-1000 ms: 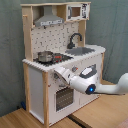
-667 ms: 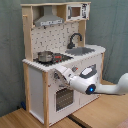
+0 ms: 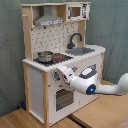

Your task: Play with the kitchen

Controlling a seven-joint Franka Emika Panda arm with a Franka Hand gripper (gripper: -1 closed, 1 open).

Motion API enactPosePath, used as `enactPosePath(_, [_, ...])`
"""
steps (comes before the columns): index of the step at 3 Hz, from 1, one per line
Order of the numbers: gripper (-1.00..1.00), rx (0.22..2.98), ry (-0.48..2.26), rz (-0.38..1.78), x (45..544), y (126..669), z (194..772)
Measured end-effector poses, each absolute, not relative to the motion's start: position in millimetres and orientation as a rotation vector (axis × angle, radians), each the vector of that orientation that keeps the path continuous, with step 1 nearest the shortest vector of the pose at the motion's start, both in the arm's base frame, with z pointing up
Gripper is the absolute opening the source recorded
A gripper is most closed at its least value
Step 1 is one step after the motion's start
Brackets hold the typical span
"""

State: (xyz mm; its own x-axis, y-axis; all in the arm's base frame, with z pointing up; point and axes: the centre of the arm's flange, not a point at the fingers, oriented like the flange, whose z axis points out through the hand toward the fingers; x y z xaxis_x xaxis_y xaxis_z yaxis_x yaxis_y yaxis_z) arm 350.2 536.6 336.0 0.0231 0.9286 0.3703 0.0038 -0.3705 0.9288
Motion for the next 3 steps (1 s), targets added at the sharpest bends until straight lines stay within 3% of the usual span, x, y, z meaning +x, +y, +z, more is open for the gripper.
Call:
enactPosePath(1, [1.00,1.503,0.994,1.465,350,537,335])
enactPosePath(3, [1.00,1.464,1.059,1.492,302,548,339])
